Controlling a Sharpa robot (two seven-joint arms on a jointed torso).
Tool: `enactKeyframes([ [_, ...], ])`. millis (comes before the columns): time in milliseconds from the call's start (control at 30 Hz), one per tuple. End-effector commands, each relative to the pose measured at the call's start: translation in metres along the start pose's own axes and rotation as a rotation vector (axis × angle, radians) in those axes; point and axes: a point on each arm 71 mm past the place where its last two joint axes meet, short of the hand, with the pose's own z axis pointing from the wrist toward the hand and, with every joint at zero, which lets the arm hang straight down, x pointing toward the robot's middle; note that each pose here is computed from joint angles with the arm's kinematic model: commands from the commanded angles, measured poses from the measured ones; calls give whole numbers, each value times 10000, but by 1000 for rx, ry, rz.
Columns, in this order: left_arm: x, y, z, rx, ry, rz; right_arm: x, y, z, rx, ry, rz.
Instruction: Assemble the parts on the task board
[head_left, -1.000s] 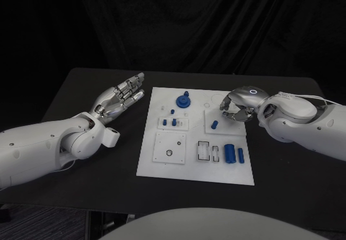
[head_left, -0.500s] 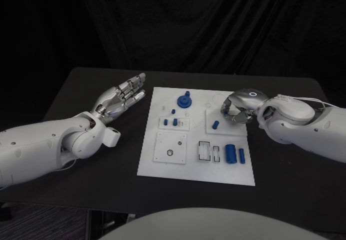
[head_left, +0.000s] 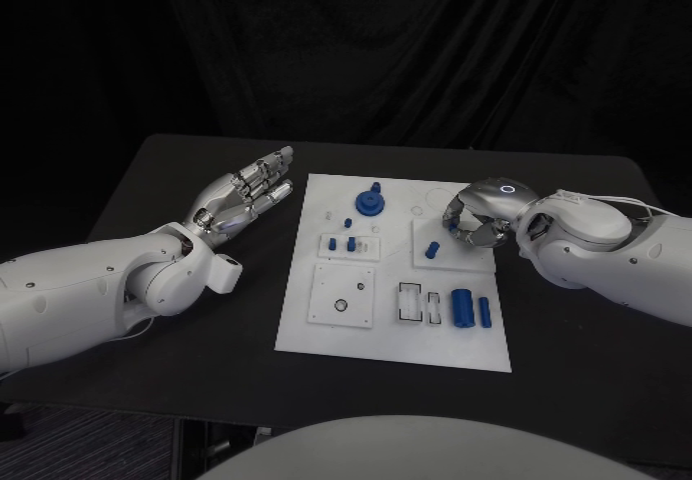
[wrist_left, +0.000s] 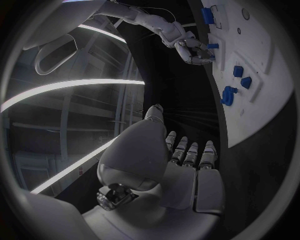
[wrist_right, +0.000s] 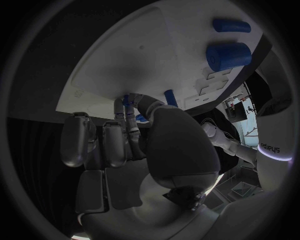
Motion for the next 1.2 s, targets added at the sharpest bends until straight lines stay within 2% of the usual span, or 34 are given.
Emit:
enactKeyframes([
  [33, 22, -72, 0, 111, 13, -9, -6, -10, -14, -6, -31, 1],
  [467, 11, -70, -7, 108, 8, -5, -100, -33, -124, -12, -116, 13],
  [833, 10, -70, -11, 105, 6, -4, -449, -6, -209, -21, -198, 4],
  [1000, 16, -69, -8, 104, 7, -5, -538, 81, -234, -38, -205, 8],
  [1200, 27, -67, 0, 104, 12, -8, -583, 417, -247, -110, -179, 23],
])
